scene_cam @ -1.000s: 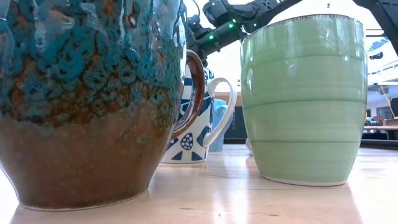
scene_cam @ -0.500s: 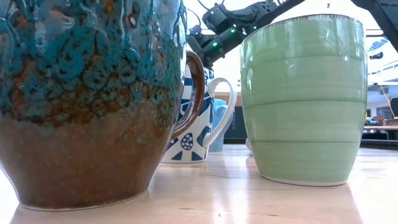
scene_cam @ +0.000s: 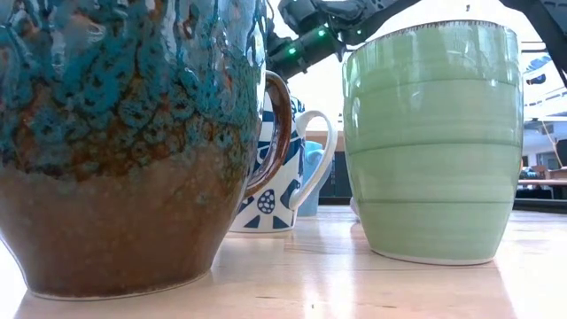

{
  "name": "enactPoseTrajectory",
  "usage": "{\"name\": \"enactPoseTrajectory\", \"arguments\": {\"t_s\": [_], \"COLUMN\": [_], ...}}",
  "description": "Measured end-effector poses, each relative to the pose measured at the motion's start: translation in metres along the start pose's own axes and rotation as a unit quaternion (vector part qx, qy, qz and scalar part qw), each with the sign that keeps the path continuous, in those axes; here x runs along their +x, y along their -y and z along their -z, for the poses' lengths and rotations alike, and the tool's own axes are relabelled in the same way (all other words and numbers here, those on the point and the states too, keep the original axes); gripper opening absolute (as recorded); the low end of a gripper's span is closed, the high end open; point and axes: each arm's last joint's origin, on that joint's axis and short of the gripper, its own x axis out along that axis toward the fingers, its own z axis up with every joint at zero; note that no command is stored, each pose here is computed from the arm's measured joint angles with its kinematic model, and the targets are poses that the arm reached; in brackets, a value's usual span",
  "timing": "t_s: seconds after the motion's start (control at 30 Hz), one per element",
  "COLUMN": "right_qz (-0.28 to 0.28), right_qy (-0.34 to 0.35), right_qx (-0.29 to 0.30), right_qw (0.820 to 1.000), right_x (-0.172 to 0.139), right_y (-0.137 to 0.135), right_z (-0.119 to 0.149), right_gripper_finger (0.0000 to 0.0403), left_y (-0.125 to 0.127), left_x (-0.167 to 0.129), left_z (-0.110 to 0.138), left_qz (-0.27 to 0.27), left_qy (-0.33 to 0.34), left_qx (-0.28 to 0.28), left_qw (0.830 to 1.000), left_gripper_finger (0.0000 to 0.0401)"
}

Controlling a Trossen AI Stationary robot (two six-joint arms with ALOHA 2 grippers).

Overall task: Place coffee mugs
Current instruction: Put the dark green mug on the shelf

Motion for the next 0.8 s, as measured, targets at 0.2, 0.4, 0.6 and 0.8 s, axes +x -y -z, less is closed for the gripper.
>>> {"name": "enactPoseTrajectory", "arguments": {"t_s": [0.2, 0.4, 0.6, 0.8], "right_qz": [-0.028, -0.040, -0.031, -0.036], "right_qy": [0.033, 0.016, -0.037, -0.053], "right_qx": [0.002, 0.005, 0.004, 0.002], "right_qw": [0.999, 0.999, 0.999, 0.998], "right_x": [0.000, -0.001, -0.004, -0.014], "right_y": [0.001, 0.005, 0.017, 0.027], "right_z": [-0.006, -0.002, 0.008, 0.006], "right_gripper_finger": [0.0049, 0.0049, 0.0050, 0.0050], "left_y": [0.002, 0.006, 0.016, 0.037], "left_x": [0.000, 0.003, 0.017, 0.034], "left_z": [0.000, 0.004, 0.013, 0.021], "left_qz": [0.033, 0.061, 0.056, 0.069], "left_qy": [-0.002, -0.027, -0.072, -0.098], "left_qx": [-0.019, -0.031, -0.034, 0.013], "left_qw": [0.999, 0.997, 0.995, 0.993], "left_gripper_finger": [0.0192, 0.0192, 0.0192, 0.0192]}}
